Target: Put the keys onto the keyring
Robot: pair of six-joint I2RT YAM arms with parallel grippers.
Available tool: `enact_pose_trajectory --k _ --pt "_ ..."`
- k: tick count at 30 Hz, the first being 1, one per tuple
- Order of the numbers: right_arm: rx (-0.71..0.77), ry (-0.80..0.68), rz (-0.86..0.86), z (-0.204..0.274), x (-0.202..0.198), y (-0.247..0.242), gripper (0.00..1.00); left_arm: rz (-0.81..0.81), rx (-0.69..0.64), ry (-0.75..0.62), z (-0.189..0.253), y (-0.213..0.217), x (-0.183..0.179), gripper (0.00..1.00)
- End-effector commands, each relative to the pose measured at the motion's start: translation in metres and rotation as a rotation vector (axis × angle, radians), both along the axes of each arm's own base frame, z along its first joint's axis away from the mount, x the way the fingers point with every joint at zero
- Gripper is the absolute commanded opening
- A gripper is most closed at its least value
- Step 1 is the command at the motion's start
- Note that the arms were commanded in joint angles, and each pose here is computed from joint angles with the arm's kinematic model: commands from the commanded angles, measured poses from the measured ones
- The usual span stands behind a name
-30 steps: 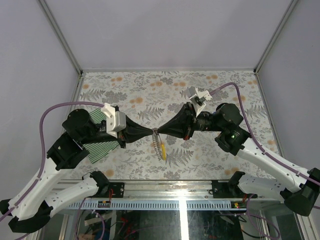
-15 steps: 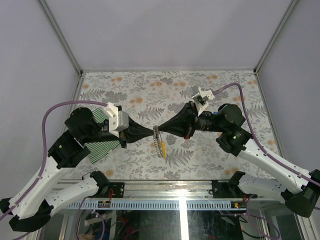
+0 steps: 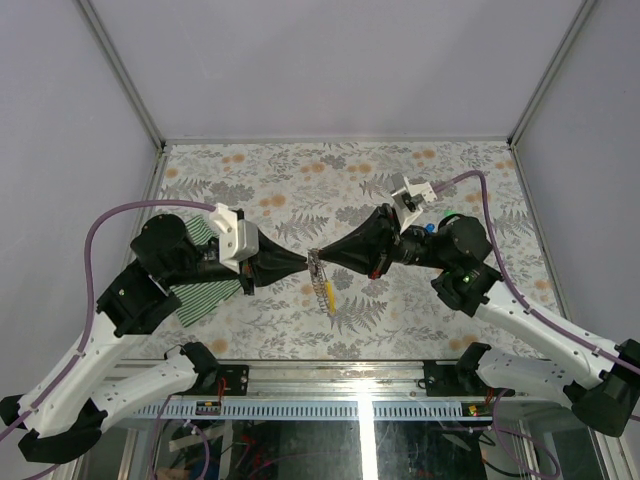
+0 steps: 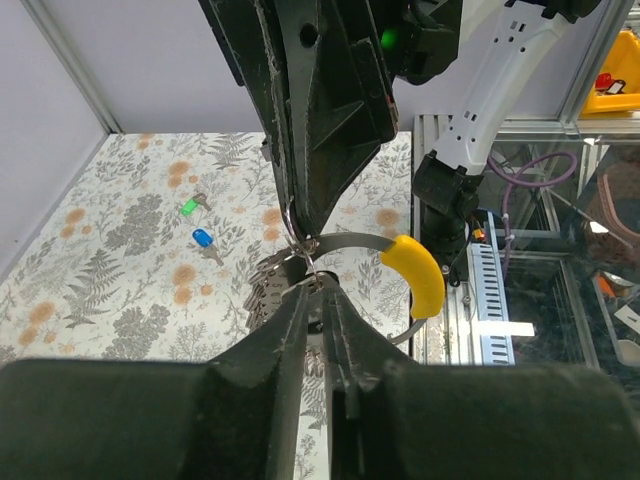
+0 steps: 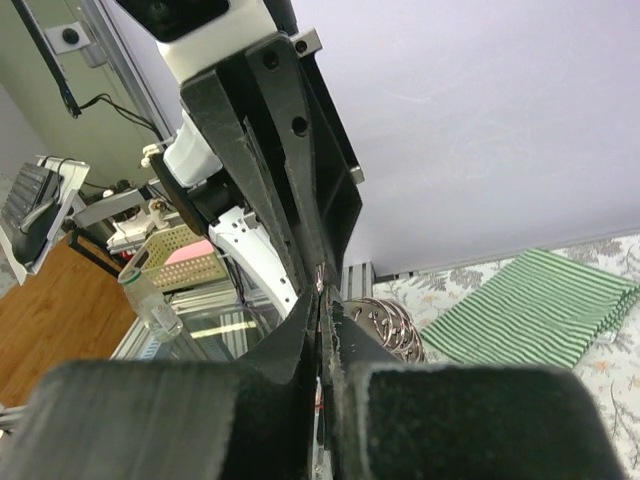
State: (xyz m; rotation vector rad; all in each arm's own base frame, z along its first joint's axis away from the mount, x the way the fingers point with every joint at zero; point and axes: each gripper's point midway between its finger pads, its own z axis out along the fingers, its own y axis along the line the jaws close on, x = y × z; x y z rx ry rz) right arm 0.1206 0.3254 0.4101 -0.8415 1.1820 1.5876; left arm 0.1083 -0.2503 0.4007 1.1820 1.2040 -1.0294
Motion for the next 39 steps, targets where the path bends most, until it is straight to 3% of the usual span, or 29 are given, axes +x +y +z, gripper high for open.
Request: enact_pose_trajectory --k 1,5,13,20,29,35,39 --pt "0.176 -0.134 -0.006 0.048 -0.014 -0.018 0.00 0.026 -0.064 -0.040 0.024 0.004 0.000 0.18" --pt "0.172 -0.179 -0.011 0.050 -0.016 -0.020 0.00 0.041 -0.117 -0.048 0.037 0.005 0.000 0.27" --pt "0.151 -0.216 -0.052 0.050 -0.013 -0.022 0.00 0.101 -0.308 -0.009 0.064 0.009 0.006 0.36" --pt "0.150 -0.233 -0.077 0.054 -0.008 -0.021 0.00 0.082 -0.378 0.051 0.067 0.001 0.011 0.42" --pt "0.178 -0.266 -0.111 0.064 -0.005 -0.025 0.00 0.039 -0.391 0.083 0.063 -0.008 0.011 0.42" --pt "0.190 -0.272 -0.115 0.068 -0.005 -0.025 0.00 0.016 -0.370 0.099 0.057 -0.014 0.012 0.30" --pt "0.200 -0.277 -0.124 0.070 -0.005 -0.027 0.00 0.012 -0.362 0.108 0.054 -0.016 0.013 0.29"
